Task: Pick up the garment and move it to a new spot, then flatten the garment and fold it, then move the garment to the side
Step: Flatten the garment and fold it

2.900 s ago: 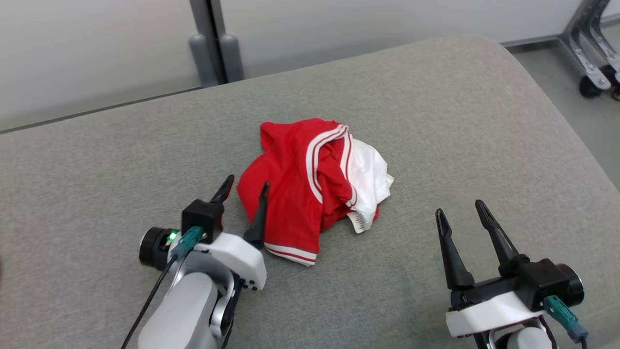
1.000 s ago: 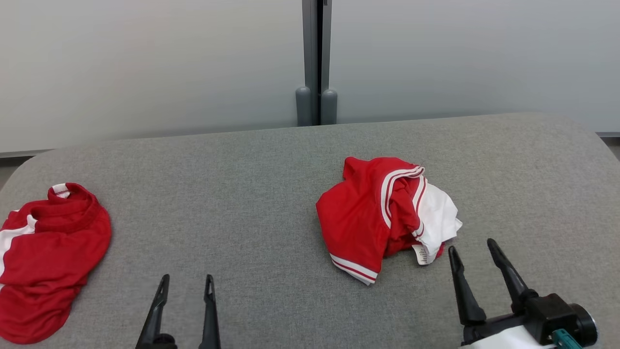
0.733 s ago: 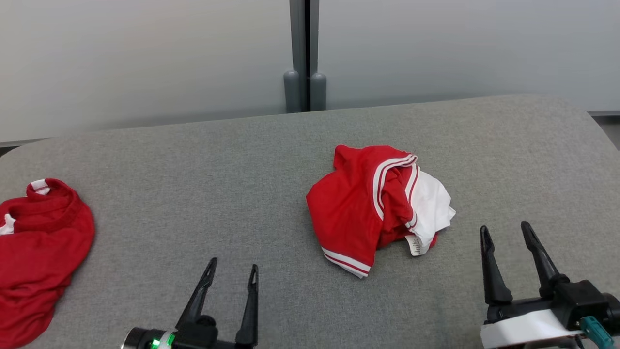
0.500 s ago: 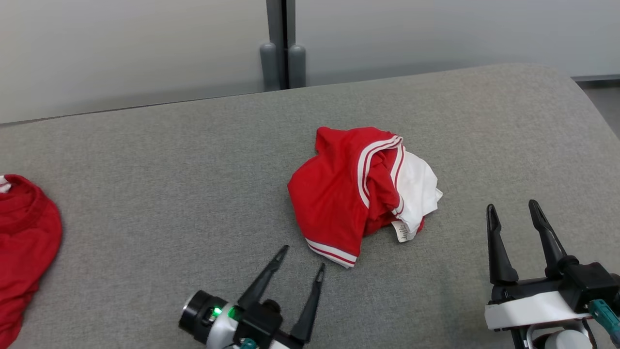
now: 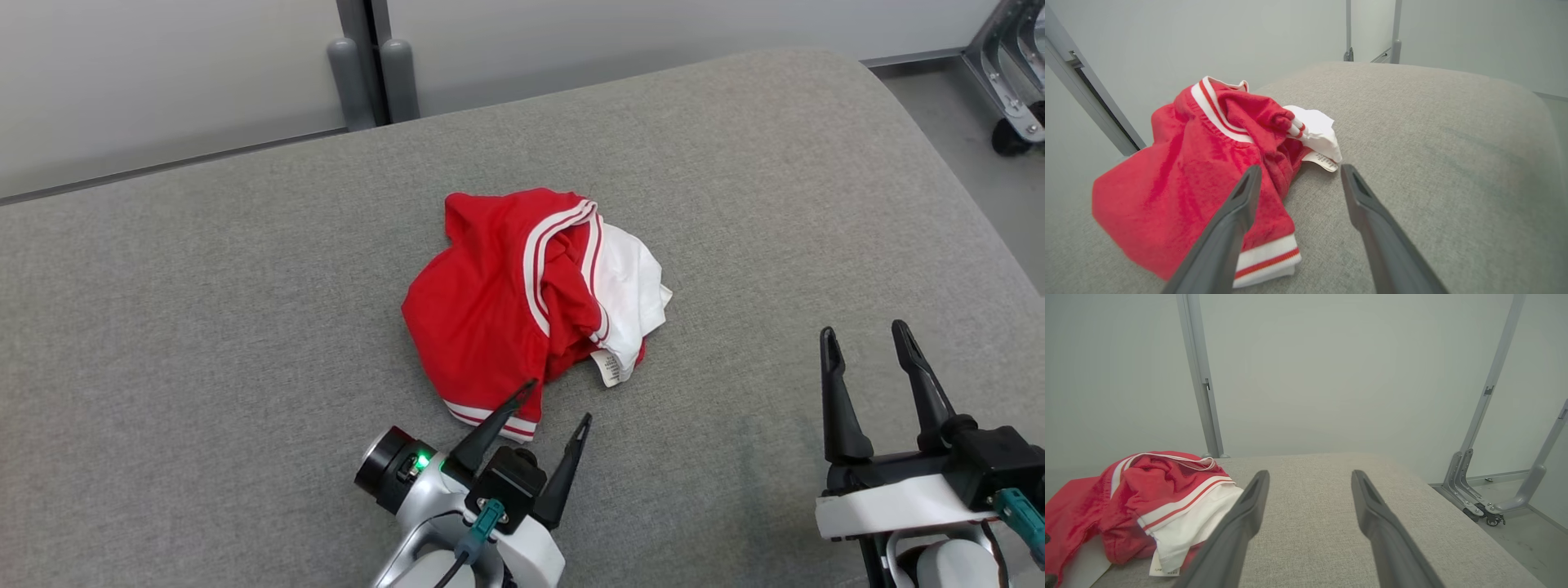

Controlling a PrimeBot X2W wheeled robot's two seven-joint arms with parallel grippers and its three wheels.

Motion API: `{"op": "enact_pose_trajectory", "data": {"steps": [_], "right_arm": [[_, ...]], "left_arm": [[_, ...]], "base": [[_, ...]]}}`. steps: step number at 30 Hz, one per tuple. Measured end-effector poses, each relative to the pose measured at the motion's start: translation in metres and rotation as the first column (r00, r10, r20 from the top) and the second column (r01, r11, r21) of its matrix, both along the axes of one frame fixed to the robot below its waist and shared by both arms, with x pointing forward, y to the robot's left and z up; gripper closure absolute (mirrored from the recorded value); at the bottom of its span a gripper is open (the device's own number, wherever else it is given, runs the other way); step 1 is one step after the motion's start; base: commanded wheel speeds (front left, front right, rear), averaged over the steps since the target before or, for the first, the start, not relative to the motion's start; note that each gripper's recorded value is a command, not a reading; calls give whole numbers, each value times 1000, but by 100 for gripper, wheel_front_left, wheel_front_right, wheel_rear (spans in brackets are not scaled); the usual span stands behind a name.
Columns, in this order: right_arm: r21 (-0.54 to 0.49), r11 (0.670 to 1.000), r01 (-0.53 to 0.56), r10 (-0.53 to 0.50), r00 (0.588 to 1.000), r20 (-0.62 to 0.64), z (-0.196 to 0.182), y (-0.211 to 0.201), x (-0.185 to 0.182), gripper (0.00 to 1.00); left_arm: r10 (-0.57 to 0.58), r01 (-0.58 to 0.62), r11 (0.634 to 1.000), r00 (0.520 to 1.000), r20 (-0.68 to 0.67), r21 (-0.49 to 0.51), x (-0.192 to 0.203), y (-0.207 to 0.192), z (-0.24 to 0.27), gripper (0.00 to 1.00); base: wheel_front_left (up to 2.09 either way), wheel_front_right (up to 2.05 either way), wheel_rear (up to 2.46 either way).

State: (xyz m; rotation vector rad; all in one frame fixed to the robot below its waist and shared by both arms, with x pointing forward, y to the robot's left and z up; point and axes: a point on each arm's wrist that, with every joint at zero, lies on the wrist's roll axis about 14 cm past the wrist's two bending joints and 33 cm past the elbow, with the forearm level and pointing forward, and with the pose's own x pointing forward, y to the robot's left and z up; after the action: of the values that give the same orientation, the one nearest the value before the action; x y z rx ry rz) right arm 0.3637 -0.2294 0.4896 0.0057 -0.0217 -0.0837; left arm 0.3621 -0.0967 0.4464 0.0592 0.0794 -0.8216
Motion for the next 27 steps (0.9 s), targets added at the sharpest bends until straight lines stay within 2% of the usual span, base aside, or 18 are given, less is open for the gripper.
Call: {"op": "enact_pose_trajectory", "data": {"steps": [7,13,14,15,16,20,23,27], "right_arm": [[-2,1000,29,-29,999,-14,-4,-9,-2,0],[2,1000,30,-30,999,-25,-8,-10,0,0],[4,1000,29,-29,999,-25,-8,-9,0,0],[7,1000,28,-28,999,-24,-7,-9,1,0],[7,1000,28,-28,999,-24,-7,-9,1,0],[10,1000,24,-24,1000,-12,-4,-8,5,0],[15,1000,25,-25,1000,-4,-2,-8,5,0],[25,999,31,-31,999,10,3,-9,0,0]], "left_arm": [[57,-56,995,998,-6,83,15,2,-21,0],[98,-98,988,995,7,116,30,6,-26,0],[109,-109,987,994,6,119,32,8,-27,40],[115,-114,986,993,6,124,34,9,-28,89],[115,-114,986,993,6,124,34,9,-28,100],[130,-128,981,991,-4,148,39,14,-34,100],[133,-133,983,991,10,128,43,12,-25,100],[84,-85,996,996,-11,-15,44,-4,11,100]], "base": [[0,0,0],[0,0,0],[0,0,0],[0,0,0],[0,0,0],[0,0,0],[0,0,0],[0,0,0]]}}
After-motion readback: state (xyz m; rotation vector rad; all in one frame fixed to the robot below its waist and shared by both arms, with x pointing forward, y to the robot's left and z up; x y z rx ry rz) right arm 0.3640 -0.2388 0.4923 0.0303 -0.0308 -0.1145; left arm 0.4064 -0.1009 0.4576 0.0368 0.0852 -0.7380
